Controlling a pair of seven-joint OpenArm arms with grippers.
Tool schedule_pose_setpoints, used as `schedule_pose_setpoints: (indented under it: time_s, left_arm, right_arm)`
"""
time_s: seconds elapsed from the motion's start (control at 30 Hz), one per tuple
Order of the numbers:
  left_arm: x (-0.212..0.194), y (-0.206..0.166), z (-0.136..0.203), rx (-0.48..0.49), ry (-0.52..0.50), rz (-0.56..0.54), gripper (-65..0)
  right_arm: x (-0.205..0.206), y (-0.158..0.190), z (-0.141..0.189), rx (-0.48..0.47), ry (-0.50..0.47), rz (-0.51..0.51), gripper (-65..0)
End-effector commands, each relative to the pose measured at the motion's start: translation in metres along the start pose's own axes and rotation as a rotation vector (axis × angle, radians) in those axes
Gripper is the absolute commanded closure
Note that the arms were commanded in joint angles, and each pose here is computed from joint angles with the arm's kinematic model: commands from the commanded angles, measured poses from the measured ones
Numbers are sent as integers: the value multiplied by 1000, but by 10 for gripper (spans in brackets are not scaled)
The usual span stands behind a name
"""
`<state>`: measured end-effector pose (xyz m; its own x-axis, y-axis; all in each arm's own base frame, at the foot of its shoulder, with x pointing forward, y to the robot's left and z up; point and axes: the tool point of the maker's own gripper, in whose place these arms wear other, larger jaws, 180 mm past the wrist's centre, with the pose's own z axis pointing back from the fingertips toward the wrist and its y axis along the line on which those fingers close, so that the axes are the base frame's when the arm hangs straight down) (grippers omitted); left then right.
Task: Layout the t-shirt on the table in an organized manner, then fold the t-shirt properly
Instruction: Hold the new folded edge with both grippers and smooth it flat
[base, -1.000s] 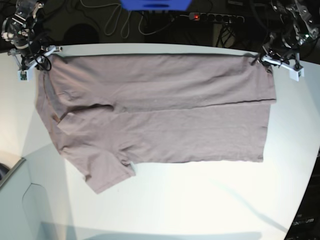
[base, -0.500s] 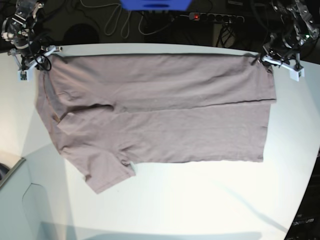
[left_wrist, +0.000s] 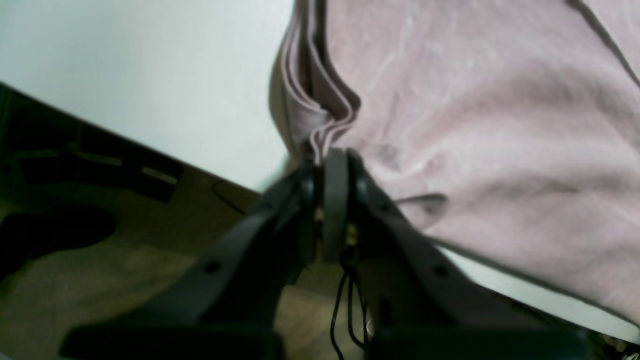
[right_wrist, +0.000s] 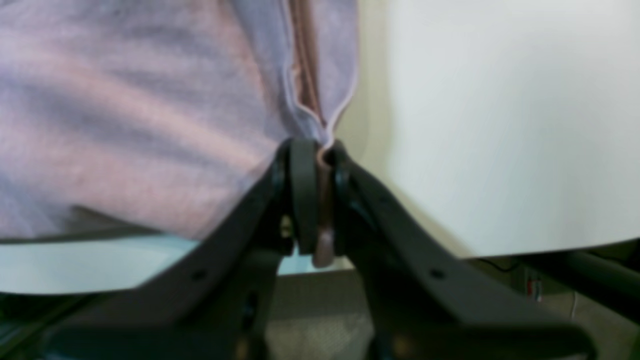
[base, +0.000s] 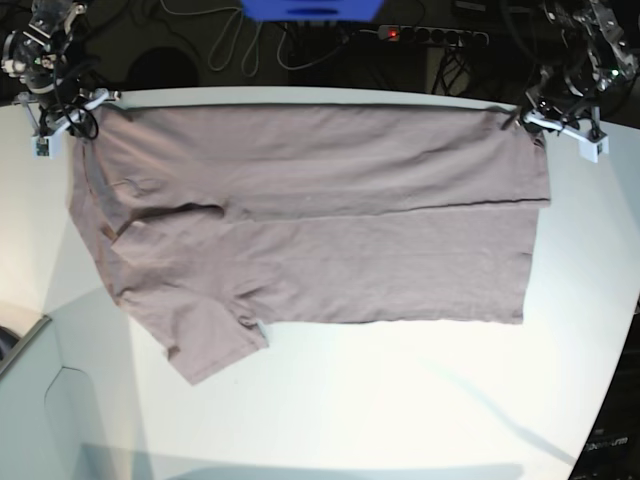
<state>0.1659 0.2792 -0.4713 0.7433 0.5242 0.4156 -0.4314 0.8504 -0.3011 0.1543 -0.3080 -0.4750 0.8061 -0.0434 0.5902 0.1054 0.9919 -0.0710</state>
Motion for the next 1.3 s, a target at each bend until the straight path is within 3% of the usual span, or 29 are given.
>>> schedule_pose_setpoints:
  time_s: [0.0, 0.6, 1.27]
  left_arm:
    - [5, 3, 3, 6, -6, -19, 0]
    - [-1, 8, 7, 14, 3, -15, 0]
    - [4, 13, 9, 28, 3, -39, 0]
  right_arm:
    - [-9, -7, 3, -15, 46, 24, 0]
    - [-20, -2, 6, -14, 58, -4, 0]
    - [-29, -4, 16, -39, -9, -59, 0]
